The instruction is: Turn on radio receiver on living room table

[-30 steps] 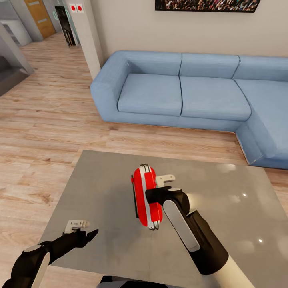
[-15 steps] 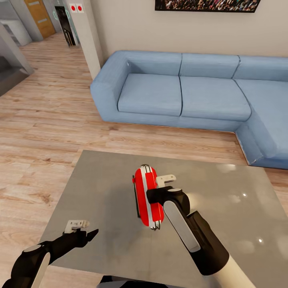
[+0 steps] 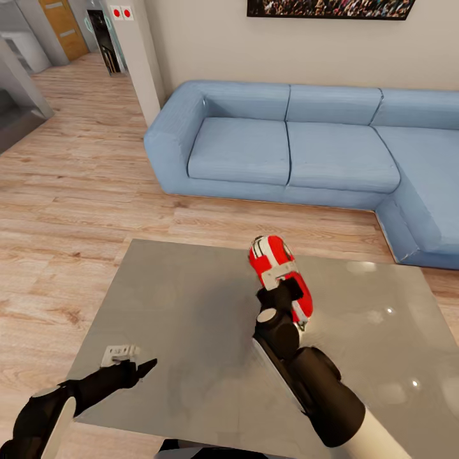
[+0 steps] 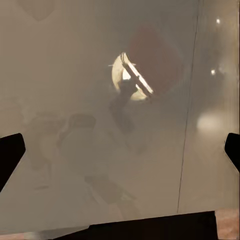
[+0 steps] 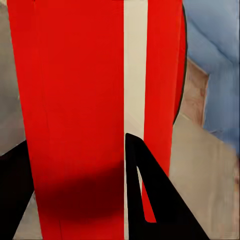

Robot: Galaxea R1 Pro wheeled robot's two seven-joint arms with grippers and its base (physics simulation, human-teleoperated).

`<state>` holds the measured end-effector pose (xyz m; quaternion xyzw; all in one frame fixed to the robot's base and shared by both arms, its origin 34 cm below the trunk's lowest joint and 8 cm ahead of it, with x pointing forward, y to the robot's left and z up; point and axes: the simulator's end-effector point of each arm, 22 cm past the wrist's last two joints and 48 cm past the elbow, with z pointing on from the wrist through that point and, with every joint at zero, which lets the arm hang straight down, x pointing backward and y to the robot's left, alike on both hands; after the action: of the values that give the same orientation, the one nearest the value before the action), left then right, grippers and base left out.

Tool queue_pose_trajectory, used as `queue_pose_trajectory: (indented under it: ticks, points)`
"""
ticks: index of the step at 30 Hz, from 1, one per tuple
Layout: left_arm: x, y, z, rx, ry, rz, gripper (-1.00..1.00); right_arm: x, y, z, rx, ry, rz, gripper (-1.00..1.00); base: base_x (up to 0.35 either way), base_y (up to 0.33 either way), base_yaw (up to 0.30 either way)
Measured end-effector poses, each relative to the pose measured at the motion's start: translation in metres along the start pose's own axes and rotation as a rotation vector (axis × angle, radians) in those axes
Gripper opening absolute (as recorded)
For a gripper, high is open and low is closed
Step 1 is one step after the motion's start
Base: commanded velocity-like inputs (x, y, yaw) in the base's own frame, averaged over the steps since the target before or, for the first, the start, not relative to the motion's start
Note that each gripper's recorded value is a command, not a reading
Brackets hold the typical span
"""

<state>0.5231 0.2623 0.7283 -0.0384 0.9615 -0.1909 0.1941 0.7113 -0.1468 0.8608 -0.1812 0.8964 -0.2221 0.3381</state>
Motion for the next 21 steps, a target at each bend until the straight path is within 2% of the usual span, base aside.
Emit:
queue_pose_trajectory:
  ticks: [4, 6, 7, 9, 10, 11, 12, 13, 16, 18, 21]
  points:
    - [-0.029, 0.014, -0.009, 0.013, 0.030, -0.025, 1.00, -0.032, -0.020, -0.005, 0.142, -0.169, -0.052, -1.00, 0.000, 0.000, 0.000]
    - [-0.039, 0.019, -0.014, 0.019, 0.045, -0.034, 1.00, -0.038, -0.023, -0.004, 0.181, -0.214, -0.077, -1.00, 0.000, 0.000, 0.000]
    - [-0.050, 0.023, -0.020, 0.030, 0.054, -0.043, 1.00, -0.042, -0.019, -0.001, 0.196, -0.256, -0.101, -1.00, 0.000, 0.000, 0.000]
    - [-0.075, 0.028, -0.033, 0.062, 0.050, -0.057, 1.00, -0.050, -0.012, 0.004, 0.255, -0.355, -0.213, -1.00, 0.000, 0.000, 0.000]
    - [-0.082, 0.030, -0.036, 0.070, 0.046, -0.059, 1.00, -0.052, -0.006, 0.006, 0.256, -0.386, -0.239, -1.00, 0.000, 0.000, 0.000]
    - [-0.104, 0.032, -0.048, 0.104, 0.026, -0.068, 1.00, -0.054, 0.011, 0.013, 0.268, -0.481, -0.351, -1.00, 0.000, 0.000, 0.000]
    - [-0.109, 0.033, -0.052, 0.111, 0.020, -0.070, 1.00, -0.063, 0.022, 0.007, 0.257, -0.543, -0.386, -1.00, 0.000, 0.000, 0.000]
    - [-0.118, 0.033, -0.058, 0.128, 0.011, -0.075, 1.00, -0.066, 0.021, 0.008, 0.284, -0.581, -0.425, -1.00, 0.000, 0.000, 0.000]
    - [-0.136, 0.035, -0.073, 0.163, -0.008, -0.087, 1.00, -0.068, 0.018, 0.012, 0.304, -0.635, -0.478, -1.00, 0.000, 0.000, 0.000]
    - [-0.142, 0.038, -0.079, 0.169, -0.013, -0.086, 1.00, -0.069, 0.017, 0.011, 0.307, -0.647, -0.481, -1.00, 0.000, 0.000, 0.000]
    - [-0.161, 0.043, -0.097, 0.190, -0.033, -0.085, 1.00, -0.079, 0.009, 0.002, 0.340, -0.716, -0.522, -1.00, 0.000, 0.000, 0.000]
